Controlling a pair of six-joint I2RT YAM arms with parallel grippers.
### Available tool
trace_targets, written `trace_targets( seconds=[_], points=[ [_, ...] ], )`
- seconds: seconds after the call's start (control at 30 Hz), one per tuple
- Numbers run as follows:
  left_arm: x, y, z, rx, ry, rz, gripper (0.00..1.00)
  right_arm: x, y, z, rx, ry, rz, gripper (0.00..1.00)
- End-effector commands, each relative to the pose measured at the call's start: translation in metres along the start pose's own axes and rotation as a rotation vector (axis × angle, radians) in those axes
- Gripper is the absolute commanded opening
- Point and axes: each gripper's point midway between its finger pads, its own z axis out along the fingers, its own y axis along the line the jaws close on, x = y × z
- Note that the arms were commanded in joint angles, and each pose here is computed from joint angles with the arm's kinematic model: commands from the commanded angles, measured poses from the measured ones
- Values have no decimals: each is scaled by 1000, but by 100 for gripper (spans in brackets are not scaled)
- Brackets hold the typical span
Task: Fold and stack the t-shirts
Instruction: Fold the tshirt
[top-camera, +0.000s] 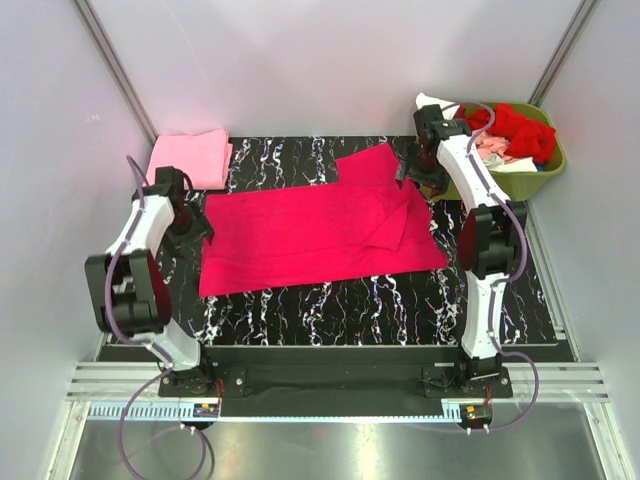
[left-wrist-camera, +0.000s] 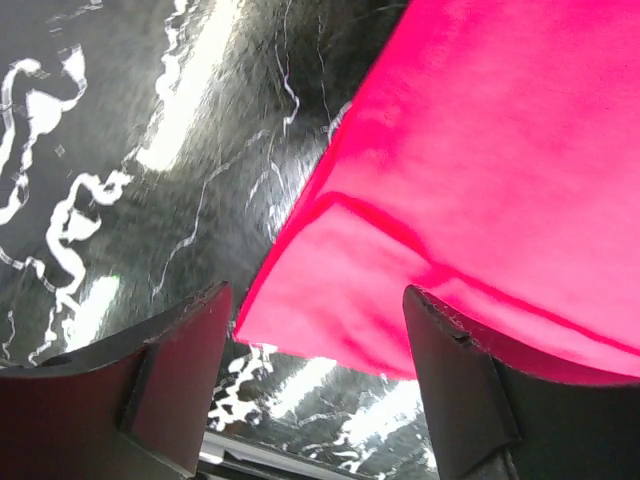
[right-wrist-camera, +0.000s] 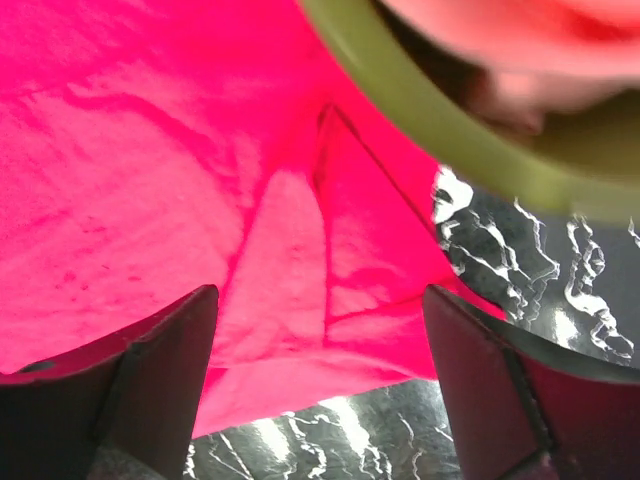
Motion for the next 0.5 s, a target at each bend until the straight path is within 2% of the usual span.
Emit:
trace_targets(
  seconds=[0.0, 0.03, 0.07, 0.1, 0.17, 0.2, 0.23, 0.3, 0.37, 0.47],
  points=[
    [15, 3, -26, 53, -49, -82, 75, -15, -20, -49, -5, -126, 37, 91],
    [16, 1, -34, 91, -85, -105, 75, 5, -33, -39, 2, -75, 55, 91],
    [24, -2, -34, 122, -77, -126, 75, 11, -38, -42, -6, -76, 97, 91],
    [35, 0, -26, 131, -67, -168, 74, 8, -34, -63, -89, -129, 132, 92],
    [51, -7, -29, 212, -75, -221, 73, 59, -58, -45, -130, -28, 258, 92],
    [56, -6, -22, 208, -66, -235, 73, 50, -49, -60, -193, -72, 257, 92],
    [58, -6, -23, 223, -77, -245, 72, 79, -65, -40, -177, 4, 318, 91],
    [67, -6, -12, 232, -61, -263, 71, 93, -65, -39, -231, 8, 343, 88],
    [77, -4, -5, 237, -37, -274, 70, 114, -82, -24, -224, 67, 394, 84],
    [79, 1, 0, 222, -63, -296, 69, 135, -84, -10, -234, 117, 403, 82]
  ],
)
